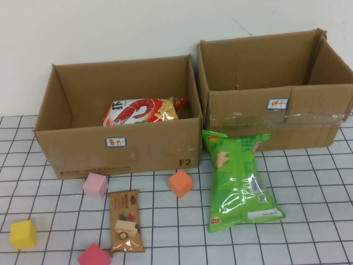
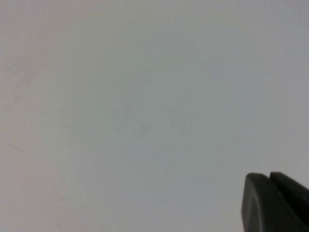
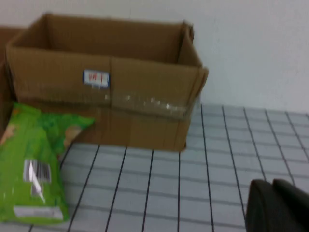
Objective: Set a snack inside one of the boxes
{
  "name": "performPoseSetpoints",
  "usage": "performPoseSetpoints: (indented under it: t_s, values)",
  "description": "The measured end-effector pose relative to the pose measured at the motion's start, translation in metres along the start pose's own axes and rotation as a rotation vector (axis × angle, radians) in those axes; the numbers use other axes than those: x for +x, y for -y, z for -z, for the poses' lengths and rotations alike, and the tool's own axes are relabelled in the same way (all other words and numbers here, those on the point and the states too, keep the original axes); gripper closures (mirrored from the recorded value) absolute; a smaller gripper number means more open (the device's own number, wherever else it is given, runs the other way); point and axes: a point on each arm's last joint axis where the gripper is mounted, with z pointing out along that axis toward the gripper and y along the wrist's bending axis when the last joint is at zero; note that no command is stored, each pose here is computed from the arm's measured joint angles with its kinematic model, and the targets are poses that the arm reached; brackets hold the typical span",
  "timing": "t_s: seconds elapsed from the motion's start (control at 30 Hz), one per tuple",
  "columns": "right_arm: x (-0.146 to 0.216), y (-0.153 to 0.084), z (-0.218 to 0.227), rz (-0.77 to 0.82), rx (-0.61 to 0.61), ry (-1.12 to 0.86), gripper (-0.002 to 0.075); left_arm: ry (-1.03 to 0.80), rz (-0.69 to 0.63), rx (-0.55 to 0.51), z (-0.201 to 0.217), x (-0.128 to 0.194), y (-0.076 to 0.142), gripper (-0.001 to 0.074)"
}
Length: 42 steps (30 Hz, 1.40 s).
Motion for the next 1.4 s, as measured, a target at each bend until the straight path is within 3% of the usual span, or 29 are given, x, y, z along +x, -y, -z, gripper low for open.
performPoseSetpoints:
  t_s: [0.17, 0.3, 0.43, 0.57, 0.67, 0.87, 0.93, 1.17, 1.4]
  values:
    - [-0.009, -0.001, -0.03, 0.117, -0.083, -0.242, 0.0727, -0.238, -0.01, -0.017, -0.002, 0.013, 0.004, 0.0736]
    - [-0.012, -0.007, -0.056, 0.159, -0.187, -0.355, 0.0727, -0.519, -0.164, 0.017, -0.007, 0.004, 0.023, 0.0736]
    - [-0.015, -0.017, -0.082, 0.165, -0.338, -0.383, 0.0727, -0.74, -0.289, -0.002, -0.016, -0.004, 0.033, 0.0736]
    - [-0.014, -0.03, -0.109, 0.101, -0.486, -0.346, 0.0713, -0.833, -0.35, -0.006, -0.021, -0.001, 0.033, 0.0736]
    - [-0.013, -0.037, -0.129, 0.049, -0.555, -0.295, 0.0648, -0.865, -0.366, -0.011, -0.023, 0.005, 0.031, 0.0736]
    - [-0.009, -0.045, -0.175, -0.053, -0.652, -0.235, 0.0261, -0.989, -0.389, -0.037, -0.023, 0.02, 0.024, 0.0736]
    - [-0.005, -0.048, -0.192, -0.055, -0.69, -0.252, 0.0171, -1.016, -0.399, -0.04, -0.024, 0.023, 0.022, 0.0736]
    - [0.009, -0.077, -0.254, -0.013, -0.774, -0.34, 0.0107, -1.082, -0.412, -0.058, -0.031, 0.033, 0.018, 0.0736]
    - [0.023, -0.101, -0.3, 0.004, -0.692, -0.386, 0.0103, -1.055, -0.413, -0.056, -0.035, 0.034, 0.018, 0.0736]
